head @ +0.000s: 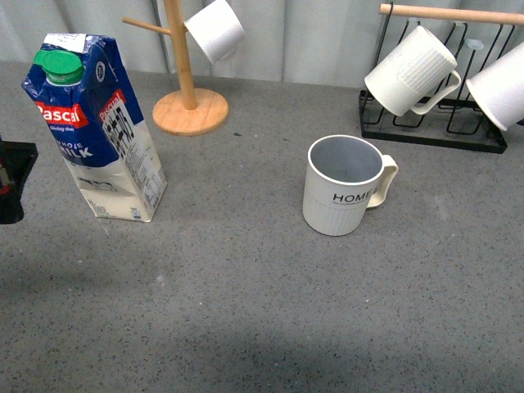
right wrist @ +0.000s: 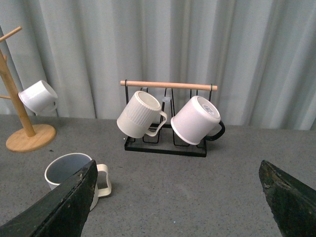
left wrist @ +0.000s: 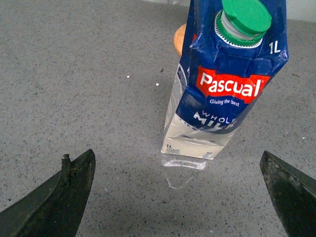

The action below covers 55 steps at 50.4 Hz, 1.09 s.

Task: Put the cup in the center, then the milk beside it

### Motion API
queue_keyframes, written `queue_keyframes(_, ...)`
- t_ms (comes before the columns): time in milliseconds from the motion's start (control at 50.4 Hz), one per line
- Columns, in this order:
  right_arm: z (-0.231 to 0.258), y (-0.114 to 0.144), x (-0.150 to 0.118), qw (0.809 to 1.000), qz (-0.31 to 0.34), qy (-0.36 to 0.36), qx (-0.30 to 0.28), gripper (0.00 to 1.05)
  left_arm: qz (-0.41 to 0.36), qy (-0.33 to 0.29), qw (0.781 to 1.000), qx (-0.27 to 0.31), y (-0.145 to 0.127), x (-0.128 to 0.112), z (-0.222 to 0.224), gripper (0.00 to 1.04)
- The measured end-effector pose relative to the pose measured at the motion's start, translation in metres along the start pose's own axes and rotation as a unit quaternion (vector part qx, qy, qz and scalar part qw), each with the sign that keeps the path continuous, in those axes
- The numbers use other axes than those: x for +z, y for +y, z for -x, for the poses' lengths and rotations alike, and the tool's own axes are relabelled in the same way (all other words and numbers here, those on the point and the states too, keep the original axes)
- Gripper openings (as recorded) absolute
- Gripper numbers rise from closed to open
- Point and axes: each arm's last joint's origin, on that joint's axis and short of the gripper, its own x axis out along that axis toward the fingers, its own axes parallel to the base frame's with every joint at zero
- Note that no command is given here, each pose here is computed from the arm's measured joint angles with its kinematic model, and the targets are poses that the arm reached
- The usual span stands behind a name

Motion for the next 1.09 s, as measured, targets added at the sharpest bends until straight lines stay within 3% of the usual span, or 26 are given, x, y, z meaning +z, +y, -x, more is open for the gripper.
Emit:
queue_keyframes(238, 0.000, 0.000, 0.000, 1.000, 0.000, 0.000, 0.000, 0.96, -0.005, 0.006, 1.000, -0.001, -0.007, 0.003, -0.025, 0.98)
queue_keyframes(397, 0.000, 0.000, 0.000, 1.000, 0.000, 0.000, 0.000, 0.96, 0.000, -0.002, 1.000, -0.030, -0.010, 0.010, -0.029, 0.98)
queue_keyframes(1091, 0.000, 0.000, 0.000, 1.000, 0.000, 0.000, 0.000, 0.96, -0.008, 0.004, 0.999, -0.045, -0.019, 0.019, -0.051, 0.98)
